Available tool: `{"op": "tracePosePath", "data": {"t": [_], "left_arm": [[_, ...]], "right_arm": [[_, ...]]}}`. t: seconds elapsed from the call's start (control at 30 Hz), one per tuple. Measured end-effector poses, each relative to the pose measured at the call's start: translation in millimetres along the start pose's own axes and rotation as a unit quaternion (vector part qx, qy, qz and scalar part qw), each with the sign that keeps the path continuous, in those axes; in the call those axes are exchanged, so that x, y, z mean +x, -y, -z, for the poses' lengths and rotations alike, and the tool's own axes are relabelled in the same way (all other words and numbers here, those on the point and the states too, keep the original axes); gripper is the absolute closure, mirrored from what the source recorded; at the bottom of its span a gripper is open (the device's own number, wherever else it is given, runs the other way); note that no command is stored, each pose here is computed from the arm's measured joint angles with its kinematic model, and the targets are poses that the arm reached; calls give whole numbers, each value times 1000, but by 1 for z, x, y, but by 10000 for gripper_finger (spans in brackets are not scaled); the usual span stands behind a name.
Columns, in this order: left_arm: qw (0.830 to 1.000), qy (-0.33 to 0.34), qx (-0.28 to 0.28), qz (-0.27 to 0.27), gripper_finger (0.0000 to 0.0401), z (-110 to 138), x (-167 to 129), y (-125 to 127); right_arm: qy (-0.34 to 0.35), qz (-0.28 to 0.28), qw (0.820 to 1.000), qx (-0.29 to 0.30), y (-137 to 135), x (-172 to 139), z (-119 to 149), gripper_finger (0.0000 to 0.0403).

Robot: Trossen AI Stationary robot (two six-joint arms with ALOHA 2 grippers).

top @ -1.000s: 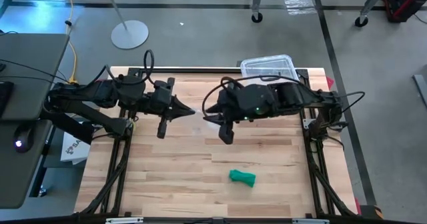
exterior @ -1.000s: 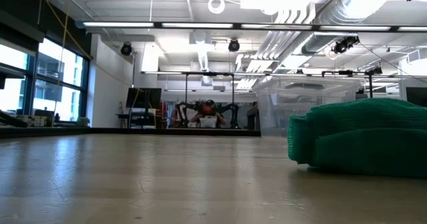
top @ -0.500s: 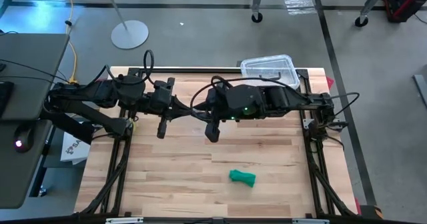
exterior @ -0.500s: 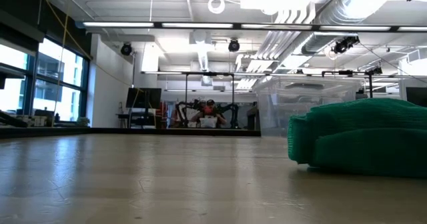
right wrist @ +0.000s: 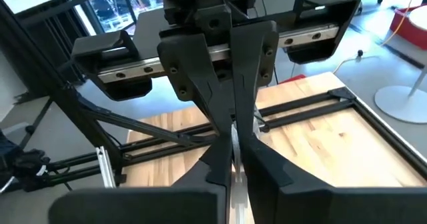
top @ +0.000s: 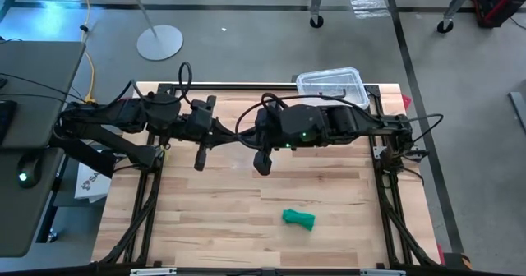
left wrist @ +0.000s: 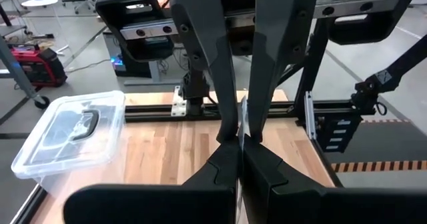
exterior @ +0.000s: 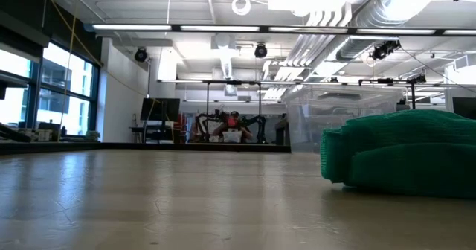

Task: Roll bandage
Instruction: Open the transparent zip bag

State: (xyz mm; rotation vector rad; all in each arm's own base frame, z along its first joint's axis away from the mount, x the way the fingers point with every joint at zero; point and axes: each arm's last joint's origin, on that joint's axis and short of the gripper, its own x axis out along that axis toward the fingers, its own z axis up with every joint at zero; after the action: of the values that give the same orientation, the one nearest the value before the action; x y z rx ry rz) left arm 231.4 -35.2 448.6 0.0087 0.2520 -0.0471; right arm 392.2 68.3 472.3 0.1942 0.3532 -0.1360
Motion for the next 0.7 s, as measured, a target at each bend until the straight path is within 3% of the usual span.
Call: {"op": "tracePosePath", "data": {"t": [0.7], "left_arm": [[1000,4,2,1,401,-1,-3,0]], "right_arm": [[-78,-32,996,-2,-1,-3,13,382]]}}
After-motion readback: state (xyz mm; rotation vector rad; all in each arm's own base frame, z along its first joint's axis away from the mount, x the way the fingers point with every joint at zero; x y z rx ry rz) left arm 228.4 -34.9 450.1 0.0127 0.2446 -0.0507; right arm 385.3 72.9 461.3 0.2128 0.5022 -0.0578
